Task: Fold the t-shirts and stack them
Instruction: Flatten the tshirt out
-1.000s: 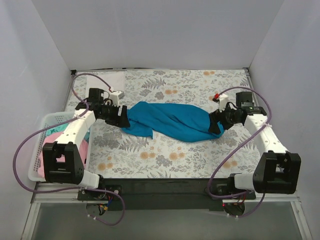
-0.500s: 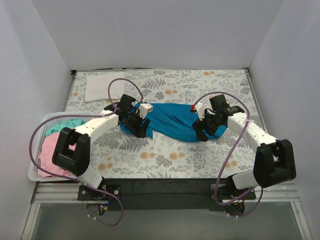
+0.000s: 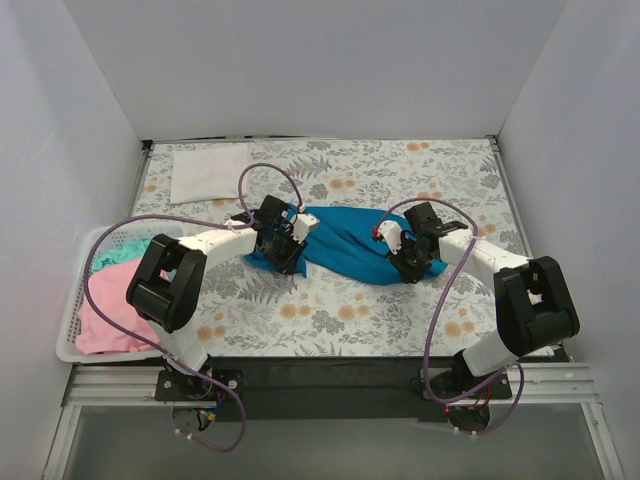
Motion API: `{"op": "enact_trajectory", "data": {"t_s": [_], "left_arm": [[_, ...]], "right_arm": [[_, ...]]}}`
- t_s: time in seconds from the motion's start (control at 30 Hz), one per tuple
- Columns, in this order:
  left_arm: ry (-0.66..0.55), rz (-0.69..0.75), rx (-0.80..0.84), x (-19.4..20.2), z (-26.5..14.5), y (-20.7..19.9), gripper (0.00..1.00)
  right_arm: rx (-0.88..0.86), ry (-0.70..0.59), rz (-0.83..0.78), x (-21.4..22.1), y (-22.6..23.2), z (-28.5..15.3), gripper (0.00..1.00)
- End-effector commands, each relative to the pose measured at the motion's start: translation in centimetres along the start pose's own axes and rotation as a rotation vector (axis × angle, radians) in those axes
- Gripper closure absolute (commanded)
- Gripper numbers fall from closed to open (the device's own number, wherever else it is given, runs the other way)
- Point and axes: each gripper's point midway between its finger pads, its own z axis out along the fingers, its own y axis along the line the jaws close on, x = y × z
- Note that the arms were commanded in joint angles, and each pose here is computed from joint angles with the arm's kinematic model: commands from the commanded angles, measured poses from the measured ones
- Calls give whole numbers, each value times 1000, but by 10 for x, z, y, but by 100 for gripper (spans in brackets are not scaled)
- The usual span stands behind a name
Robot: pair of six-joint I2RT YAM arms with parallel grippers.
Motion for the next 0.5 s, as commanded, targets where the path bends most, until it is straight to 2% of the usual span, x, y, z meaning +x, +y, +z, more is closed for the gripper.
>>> {"op": "enact_trajectory", "data": {"t_s": [0.0,0.03,0.07,0.17,0.23,0.3,0.4,0.43,0.47], "left_arm": [[-31,12,-41,-7,-12,3,79],[-58,17,-43,-14,-23,0,87],[-59,8,-41,-13,-30,-3,100],[-158,-14,4,-28,-72,-13,100],[-224,-14,28,-34,-98,-15,100],[-299,-8,1,-37,-131,-12,100],[-317,45,14,-32,-143,-21,100],[-306,49,19,-28,-139,-24,97],[-305,50,-3,-29,-136,-21,89]], "right_arm": [[72,-32,-29,-9,-14,-4,84],[79,-40,-32,-10,-13,-10,98],[81,-44,-33,-11,-12,-15,99],[73,-82,-68,-17,-3,-45,99],[92,-159,-120,-27,3,-73,99],[89,-164,-156,-23,9,-90,99],[69,-173,-166,-16,13,-99,99],[74,-182,-180,-16,13,-100,99],[64,-175,-180,-14,14,-96,99]]}}
